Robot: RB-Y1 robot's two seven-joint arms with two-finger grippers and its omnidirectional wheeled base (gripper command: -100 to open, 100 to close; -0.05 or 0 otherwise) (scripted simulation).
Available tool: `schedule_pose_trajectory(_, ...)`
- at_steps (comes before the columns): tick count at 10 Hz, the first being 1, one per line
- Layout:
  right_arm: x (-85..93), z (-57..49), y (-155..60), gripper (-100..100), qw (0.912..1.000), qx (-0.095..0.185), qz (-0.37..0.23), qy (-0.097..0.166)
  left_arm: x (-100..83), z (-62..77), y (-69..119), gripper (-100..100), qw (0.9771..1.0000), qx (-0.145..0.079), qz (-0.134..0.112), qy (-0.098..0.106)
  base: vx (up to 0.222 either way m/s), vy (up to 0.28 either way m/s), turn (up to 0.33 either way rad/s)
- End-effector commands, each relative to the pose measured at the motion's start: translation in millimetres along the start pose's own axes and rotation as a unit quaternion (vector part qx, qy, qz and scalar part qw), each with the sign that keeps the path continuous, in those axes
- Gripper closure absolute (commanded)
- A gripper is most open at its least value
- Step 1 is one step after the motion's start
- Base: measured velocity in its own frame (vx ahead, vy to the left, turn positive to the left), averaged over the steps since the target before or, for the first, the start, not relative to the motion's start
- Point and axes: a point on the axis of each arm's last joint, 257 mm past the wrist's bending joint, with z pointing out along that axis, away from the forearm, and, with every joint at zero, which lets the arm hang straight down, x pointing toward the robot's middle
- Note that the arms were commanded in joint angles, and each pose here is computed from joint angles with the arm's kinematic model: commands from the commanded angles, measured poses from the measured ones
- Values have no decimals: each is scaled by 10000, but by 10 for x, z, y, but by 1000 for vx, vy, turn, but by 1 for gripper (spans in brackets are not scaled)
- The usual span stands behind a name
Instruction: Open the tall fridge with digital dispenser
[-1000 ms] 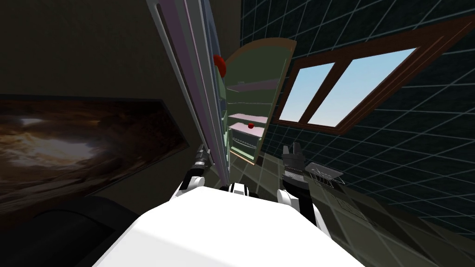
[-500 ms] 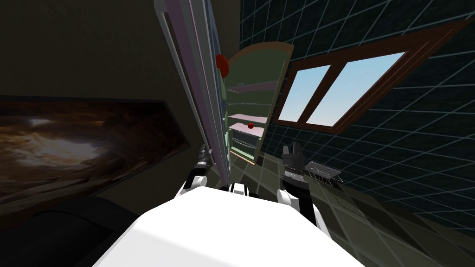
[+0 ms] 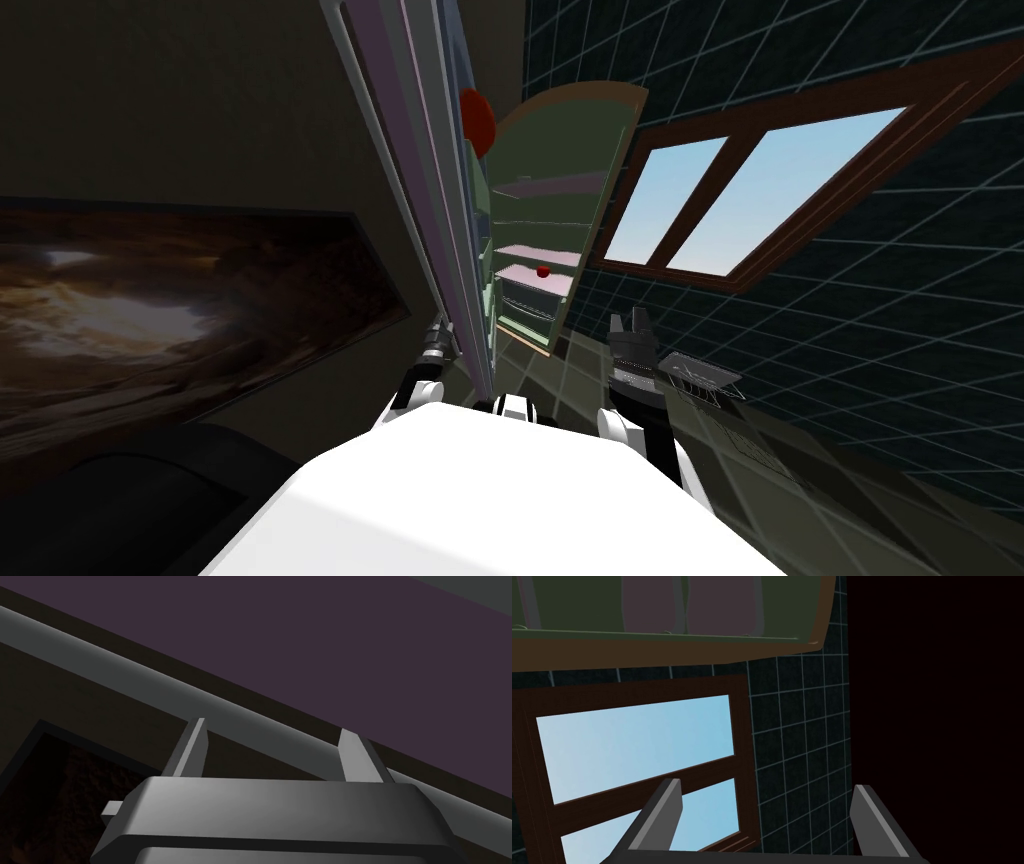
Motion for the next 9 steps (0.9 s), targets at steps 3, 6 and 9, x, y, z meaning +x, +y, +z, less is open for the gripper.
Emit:
schedule_pose_trajectory(3,0,0,0,0,10000,0,-1,0,91,27,-5,100,9999,15,-58,143,-32,114,-59)
schedule_pose_trajectory(6,-1,0,-1,0,10000,1,-3,1,149,31,-38,100,9996,0,-84,264,-32,232,-65)
schedule_pose_trajectory(9,-1,0,-1,0,10000,1,-3,1,229,32,-78,100,9990,-27,-122,427,-26,256,-82)
